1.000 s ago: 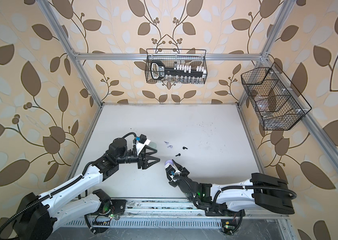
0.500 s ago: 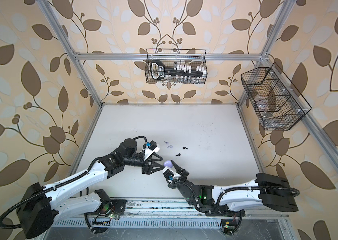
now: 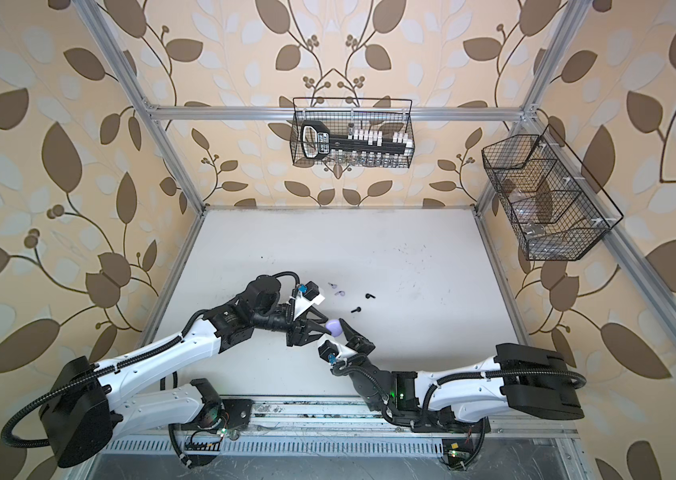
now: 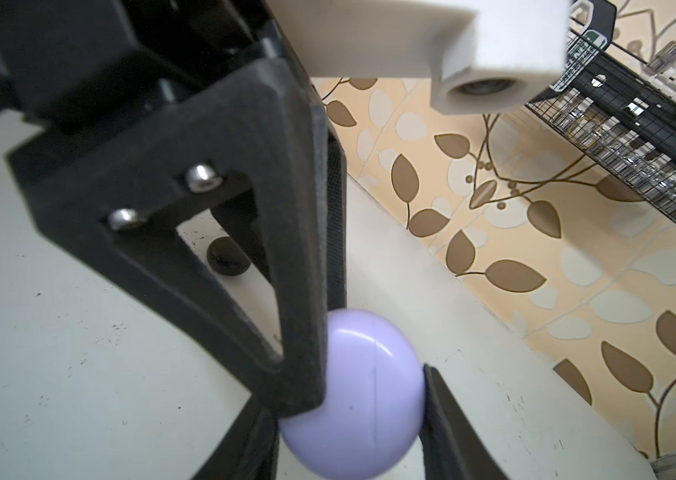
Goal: Insert the wireless bluetooth earbuds into the charging case
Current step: 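Carry the lavender case to the left gripper while the left gripper closes on it, then flip the lavender case lid open with the right gripper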
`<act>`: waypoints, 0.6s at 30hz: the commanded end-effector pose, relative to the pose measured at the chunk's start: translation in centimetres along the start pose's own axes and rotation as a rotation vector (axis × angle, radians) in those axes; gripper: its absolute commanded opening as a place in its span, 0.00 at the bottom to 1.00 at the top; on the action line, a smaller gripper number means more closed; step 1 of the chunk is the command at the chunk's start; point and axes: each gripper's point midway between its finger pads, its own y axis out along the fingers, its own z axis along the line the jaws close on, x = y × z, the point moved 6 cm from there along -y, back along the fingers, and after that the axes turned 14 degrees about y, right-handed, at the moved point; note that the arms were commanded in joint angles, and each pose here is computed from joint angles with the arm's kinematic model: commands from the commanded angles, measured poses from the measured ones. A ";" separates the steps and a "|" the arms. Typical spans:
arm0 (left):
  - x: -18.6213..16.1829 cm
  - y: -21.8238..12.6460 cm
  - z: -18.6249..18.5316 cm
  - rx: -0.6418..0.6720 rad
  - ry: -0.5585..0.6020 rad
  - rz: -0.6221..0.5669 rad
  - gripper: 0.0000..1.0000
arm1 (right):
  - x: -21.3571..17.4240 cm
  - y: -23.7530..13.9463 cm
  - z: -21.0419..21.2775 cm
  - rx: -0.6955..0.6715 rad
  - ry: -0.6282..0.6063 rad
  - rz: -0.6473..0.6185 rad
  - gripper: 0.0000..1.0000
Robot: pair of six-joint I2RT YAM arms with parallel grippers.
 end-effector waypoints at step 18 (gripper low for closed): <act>1.2 0.6 -0.3 -0.071 0.048 -0.014 0.36 | 4.1 -0.1 0.4 0.035 0.098 -0.114 0.16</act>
